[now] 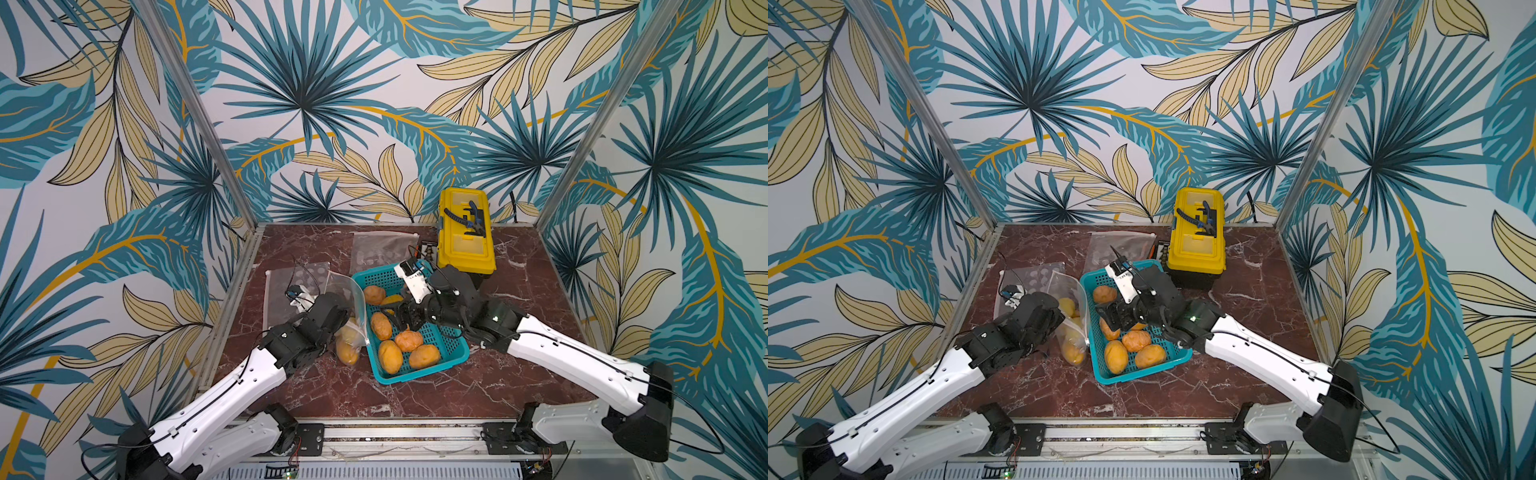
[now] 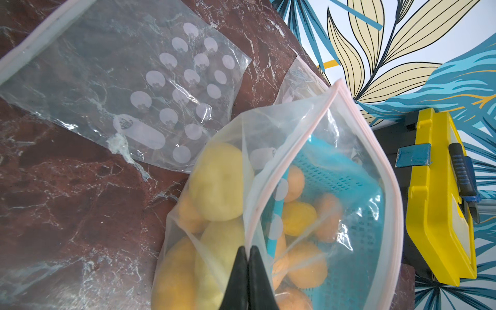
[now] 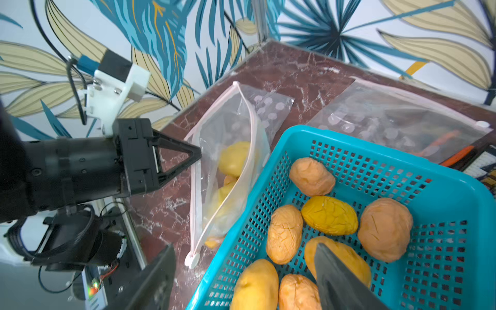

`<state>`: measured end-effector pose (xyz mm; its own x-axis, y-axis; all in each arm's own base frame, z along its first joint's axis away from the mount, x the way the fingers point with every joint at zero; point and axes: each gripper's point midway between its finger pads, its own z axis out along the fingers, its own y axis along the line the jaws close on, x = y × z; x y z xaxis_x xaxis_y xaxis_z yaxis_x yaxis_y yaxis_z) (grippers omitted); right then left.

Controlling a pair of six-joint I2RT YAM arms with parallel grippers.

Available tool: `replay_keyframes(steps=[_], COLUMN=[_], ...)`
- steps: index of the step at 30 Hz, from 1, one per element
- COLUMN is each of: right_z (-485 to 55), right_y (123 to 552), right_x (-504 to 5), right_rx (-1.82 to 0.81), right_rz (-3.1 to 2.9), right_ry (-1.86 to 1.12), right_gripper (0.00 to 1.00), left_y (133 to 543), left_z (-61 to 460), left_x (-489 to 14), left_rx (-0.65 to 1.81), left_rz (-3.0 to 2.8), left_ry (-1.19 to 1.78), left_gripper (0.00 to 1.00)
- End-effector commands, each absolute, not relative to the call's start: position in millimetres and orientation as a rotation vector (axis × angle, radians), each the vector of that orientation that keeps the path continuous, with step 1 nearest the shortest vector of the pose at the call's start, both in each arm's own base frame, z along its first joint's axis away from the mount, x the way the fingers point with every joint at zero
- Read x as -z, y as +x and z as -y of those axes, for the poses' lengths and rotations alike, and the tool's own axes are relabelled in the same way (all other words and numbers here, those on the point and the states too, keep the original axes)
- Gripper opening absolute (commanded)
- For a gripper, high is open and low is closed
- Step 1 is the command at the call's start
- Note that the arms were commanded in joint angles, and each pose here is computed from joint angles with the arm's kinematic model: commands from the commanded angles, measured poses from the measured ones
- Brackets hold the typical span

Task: Put the potatoes into a zipper bag and zip it
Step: Adjust the zipper food storage bag at the center of the board.

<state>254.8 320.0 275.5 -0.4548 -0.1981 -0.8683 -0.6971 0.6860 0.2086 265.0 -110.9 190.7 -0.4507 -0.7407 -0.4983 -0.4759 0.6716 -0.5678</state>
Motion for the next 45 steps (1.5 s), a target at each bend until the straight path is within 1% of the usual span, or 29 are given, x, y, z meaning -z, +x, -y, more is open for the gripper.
replay_keyframes(steps=[1, 3, 4, 8, 18, 23, 24, 26, 27, 28, 29, 31, 33, 36, 38, 40, 45], right_z=[-314, -310, -312, -341, -379, -394, -396, -398, -399, -399, -400, -401, -400, -396, -393, -391, -386], right_y=[260, 259, 254, 222, 201, 198, 198, 206, 210, 215, 217, 220, 222, 225, 226, 228, 233], right_x=[-265, -255, -247, -231, -195, -190, -189, -185, -183, -182, -181, -184, -189, -198, -203, -207, -216], right_rx=[-0.689, -0.685, -0.718, -0.954, -0.993, -0.972, -0.966, -0.920, -0.899, -0.869, -0.853, -0.842, -0.833, -0.797, -0.777, -0.757, -0.682], right_rz=[-1.941, -1.975, -2.002, -1.927, -1.984, -1.988, -1.991, -2.014, -2.024, -2.039, -2.045, -2.043, -2.037, -2.040, -2.041, -2.044, -2.049], right_ry=[-0.629, -0.604, -0.606, -0.752, -0.868, -0.900, -0.902, -0.885, -0.873, -0.858, -0.852, -0.850, -0.843, -0.831, -0.829, -0.824, -0.846], right_gripper=[0.80, 0.80, 0.82, 0.84, 0.78, 0.77, 0.75, 0.67, 0.60, 0.49, 0.41, 0.31, 0.24, 0.15, 0.12, 0.05, 0.05], left_y=[270, 272, 273, 276, 281, 281, 280, 280, 280, 280, 279, 278, 278, 277, 276, 275, 274], left_z=[111, 111, 112, 113, 115, 115, 114, 114, 114, 114, 114, 112, 110, 107, 104, 102, 98], left_x=[-204, -204, -204, -206, -209, -210, -210, -211, -211, -212, -212, -214, -214, -216, -218, -220, -224], left_rx=[0.480, 0.479, 0.481, 0.489, 0.492, 0.501, 0.501, 0.505, 0.505, 0.509, 0.509, 0.513, 0.512, 0.514, 0.518, 0.525, 0.528], left_rz=[-2.103, -2.106, -2.108, -2.108, -2.109, -2.109, -2.110, -2.108, -2.107, -2.106, -2.106, -2.101, -2.094, -2.081, -2.069, -2.061, -2.036], left_ry=[-0.966, -0.973, -0.978, -0.985, -0.997, -0.997, -0.996, -0.996, -0.994, -0.993, -0.989, -0.988, -0.991, -0.996, -1.003, -1.005, -1.012], left_gripper=[0.00, 0.00, 0.00, 0.00, 0.00, 0.00, 0.00, 0.00, 0.00, 0.00, 0.00, 0.00, 0.00, 0.00, 0.00, 0.00, 0.00])
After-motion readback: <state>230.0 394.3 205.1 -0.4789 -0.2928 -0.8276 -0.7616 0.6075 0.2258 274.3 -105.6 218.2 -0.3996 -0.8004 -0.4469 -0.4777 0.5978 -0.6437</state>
